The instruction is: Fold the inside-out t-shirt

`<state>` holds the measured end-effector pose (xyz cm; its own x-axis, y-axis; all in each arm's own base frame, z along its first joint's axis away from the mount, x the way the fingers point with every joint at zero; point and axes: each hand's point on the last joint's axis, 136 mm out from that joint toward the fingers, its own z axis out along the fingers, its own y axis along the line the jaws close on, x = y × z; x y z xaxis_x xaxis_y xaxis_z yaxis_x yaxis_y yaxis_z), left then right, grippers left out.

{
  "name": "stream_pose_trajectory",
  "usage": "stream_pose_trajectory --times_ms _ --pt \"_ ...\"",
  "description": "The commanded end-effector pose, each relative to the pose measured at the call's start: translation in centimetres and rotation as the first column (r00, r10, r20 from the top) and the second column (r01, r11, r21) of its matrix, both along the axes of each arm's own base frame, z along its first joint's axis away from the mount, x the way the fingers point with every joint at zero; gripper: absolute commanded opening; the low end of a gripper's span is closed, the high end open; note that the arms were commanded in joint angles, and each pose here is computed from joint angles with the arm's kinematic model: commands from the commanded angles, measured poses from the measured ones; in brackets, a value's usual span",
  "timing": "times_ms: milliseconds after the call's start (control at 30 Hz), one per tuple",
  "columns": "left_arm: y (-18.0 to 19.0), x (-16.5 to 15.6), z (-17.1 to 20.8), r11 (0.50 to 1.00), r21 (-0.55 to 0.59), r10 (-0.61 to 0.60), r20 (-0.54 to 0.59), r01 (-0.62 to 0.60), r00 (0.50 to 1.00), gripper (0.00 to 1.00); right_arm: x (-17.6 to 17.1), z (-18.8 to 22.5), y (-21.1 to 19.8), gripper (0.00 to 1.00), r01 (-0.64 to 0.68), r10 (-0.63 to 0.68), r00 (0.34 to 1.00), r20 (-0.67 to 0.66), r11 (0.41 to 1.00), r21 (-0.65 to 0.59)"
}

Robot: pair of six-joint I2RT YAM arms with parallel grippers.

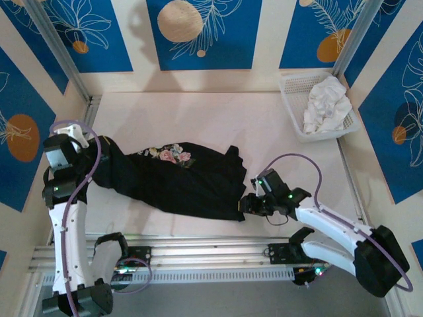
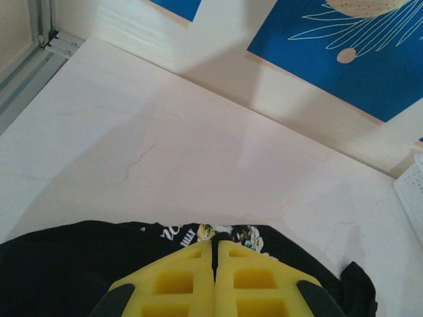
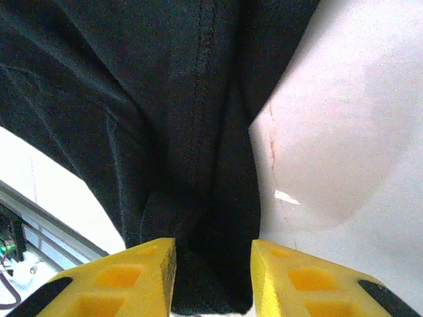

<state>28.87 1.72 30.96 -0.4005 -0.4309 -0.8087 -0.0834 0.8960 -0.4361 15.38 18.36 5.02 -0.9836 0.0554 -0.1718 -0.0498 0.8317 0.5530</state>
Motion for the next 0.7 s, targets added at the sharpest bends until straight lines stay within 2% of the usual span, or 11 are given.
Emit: stream_pose_trajectory --times_ms 0,300,400,500,667 --pt "-0.4 0.5 1.1 0.999 -0.015 -0.030 0.050 0.031 0.998 0.00 1.3 1.1 1.7 0.37 -0.047 0.046 0.998 0.053 0.999 0.023" --pt "-0.8 0.9 1.2 0.998 -0.029 -0.055 0.051 0.056 0.997 0.00 1.9 0.5 3.6 0.43 -0.173 0.180 0.980 0.082 0.981 -0.086" --pt "-0.9 1.0 1.2 0.998 -0.032 -0.061 0.050 0.062 0.997 0.00 1.6 0.0 3.8 0.46 -0.212 0.230 0.970 0.081 0.959 -0.185" --pt "-1.0 1.0 1.2 0.997 -0.036 -0.066 0.049 0.068 0.997 0.00 1.4 -0.5 3.6 0.53 -0.237 0.272 0.959 0.078 0.923 -0.303" --pt "-1.2 1.0 1.2 0.997 -0.036 -0.070 0.049 0.072 0.996 0.00 1.4 -1.5 2.4 0.50 -0.225 0.280 0.958 0.052 0.856 -0.465"
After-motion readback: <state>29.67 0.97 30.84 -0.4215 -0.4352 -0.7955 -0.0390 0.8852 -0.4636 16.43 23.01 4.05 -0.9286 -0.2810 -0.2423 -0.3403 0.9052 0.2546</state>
